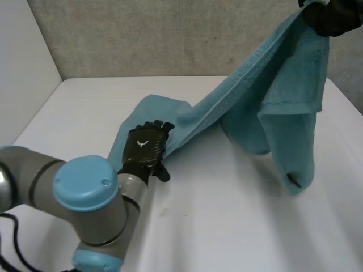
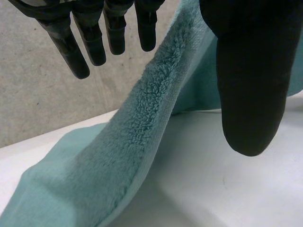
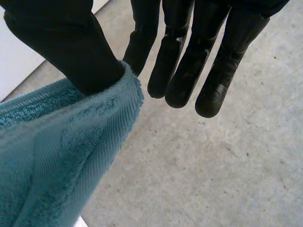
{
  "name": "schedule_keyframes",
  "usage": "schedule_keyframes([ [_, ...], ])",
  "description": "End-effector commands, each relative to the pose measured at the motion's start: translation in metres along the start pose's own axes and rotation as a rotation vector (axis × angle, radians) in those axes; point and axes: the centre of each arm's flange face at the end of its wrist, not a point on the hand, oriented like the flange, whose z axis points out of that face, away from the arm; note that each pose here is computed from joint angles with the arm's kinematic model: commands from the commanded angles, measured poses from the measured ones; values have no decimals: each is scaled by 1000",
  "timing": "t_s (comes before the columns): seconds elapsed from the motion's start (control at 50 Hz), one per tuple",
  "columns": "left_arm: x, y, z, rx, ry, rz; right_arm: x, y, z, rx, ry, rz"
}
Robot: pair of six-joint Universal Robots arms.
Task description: Fold the laundry
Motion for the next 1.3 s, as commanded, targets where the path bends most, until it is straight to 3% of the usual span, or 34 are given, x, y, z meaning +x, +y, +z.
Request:
schedule_keyframes([
  [0.02, -6, 5, 36, 100, -127, -33, 0, -12, -8, 17, -1, 2],
  [0.16, -22, 21, 58, 103, -194, -26, 4, -10, -8, 11, 14, 17],
  [0.3, -104, 6, 72, 114, -441, -23, 6, -2, -6, -8, 11, 17],
  [0.4, -125, -9, 65, 130, -490, 5, 6, 19, -2, -68, 8, 14],
  [0.6, -128, -10, 45, 94, -476, 79, 1, 58, 1, -182, -6, 32],
  [0.7, -129, -34, 26, 136, -469, 120, 4, 76, -2, -250, 2, 36],
  [0.8, -133, -81, -1, 233, -464, 216, 11, 91, -6, -314, -9, 8],
  [0.9, -122, -130, -40, 336, -381, 430, 18, 106, -16, -427, -72, -26],
  [1.04, -123, -118, -46, 215, -307, 469, -1, 174, -19, -648, -243, 73],
  [1.2, -130, -59, -20, -16, -261, 463, -14, 222, -16, -751, -261, 197],
  [1.3, -137, -38, 2, -76, -249, 459, -12, 237, 0, -708, -229, 207],
])
